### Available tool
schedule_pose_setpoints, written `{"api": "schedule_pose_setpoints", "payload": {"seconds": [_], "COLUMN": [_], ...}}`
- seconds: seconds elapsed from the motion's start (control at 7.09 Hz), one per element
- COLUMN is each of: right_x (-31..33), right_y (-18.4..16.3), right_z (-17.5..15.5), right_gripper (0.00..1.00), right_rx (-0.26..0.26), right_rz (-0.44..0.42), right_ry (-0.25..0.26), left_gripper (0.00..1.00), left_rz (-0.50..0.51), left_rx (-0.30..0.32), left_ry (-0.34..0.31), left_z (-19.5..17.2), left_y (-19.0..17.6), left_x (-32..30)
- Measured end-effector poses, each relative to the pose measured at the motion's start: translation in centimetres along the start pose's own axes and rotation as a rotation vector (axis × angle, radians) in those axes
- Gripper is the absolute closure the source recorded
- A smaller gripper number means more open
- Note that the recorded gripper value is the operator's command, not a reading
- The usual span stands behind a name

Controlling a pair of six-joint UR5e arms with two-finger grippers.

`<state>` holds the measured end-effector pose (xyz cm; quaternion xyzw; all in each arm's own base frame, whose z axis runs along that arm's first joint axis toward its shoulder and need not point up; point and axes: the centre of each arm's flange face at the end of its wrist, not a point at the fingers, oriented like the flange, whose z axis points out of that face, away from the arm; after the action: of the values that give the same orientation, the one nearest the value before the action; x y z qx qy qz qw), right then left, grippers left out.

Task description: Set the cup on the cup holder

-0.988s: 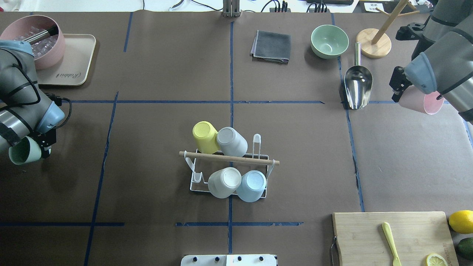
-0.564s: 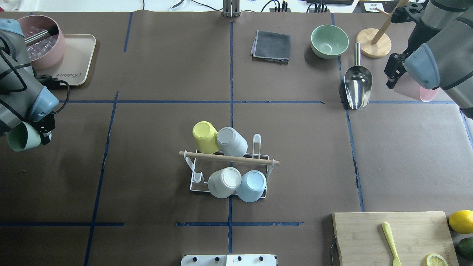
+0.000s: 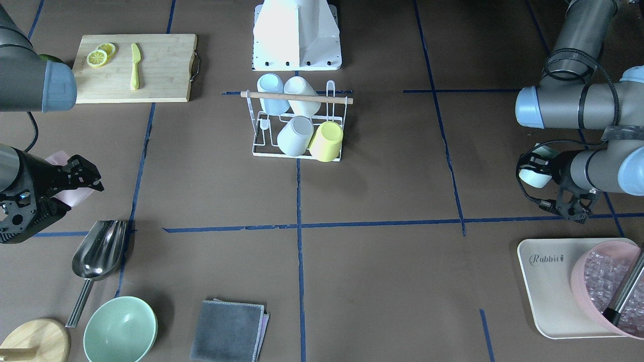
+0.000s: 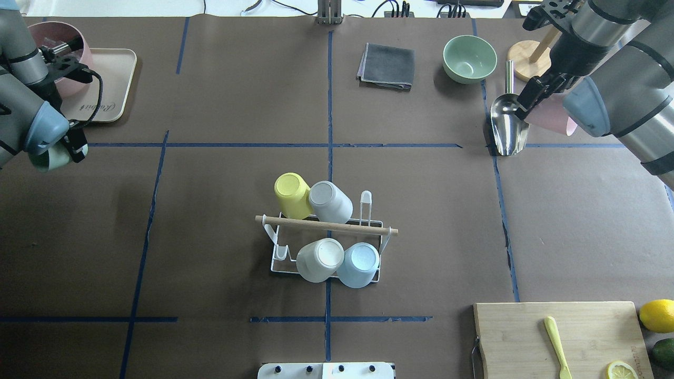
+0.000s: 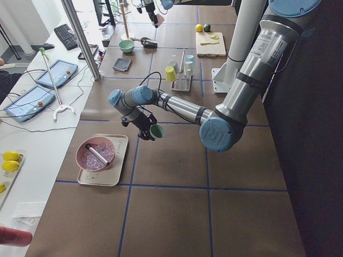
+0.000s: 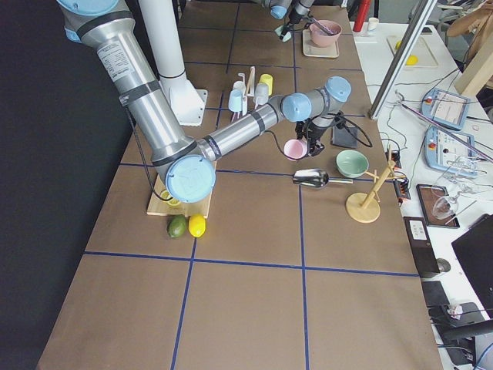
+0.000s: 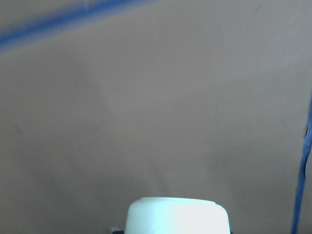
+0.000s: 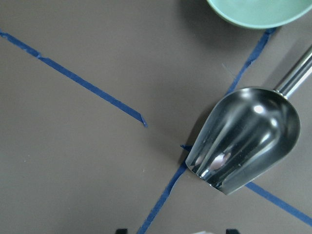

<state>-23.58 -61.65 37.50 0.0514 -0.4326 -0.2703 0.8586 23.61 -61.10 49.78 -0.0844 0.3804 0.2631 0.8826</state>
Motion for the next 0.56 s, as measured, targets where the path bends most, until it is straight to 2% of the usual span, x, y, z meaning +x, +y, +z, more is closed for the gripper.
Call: {"api": "schedule_pose_setpoints", "payload": {"seconds": [0.28,0.56], "right_x": [-1.4,-3.3], "right_y": [-1.1,-1.9], "right_z": [-1.3,-3.2], "right_gripper": [0.99,1.00], "right_rx": [0.115,0.277], "right_rz": [-0.128,-0.248], "right_ry": [-0.014,-0.021], "left_gripper": [0.95,0.96], "left_rz": [0.112,0.307], "left_rx": [0.223,0.391], "left_ry": [-0.019,-0.011], "left_z": [-3.4,-5.4], "left_y": [-1.5,-1.3], "left_x": [3.4,9.3]}}
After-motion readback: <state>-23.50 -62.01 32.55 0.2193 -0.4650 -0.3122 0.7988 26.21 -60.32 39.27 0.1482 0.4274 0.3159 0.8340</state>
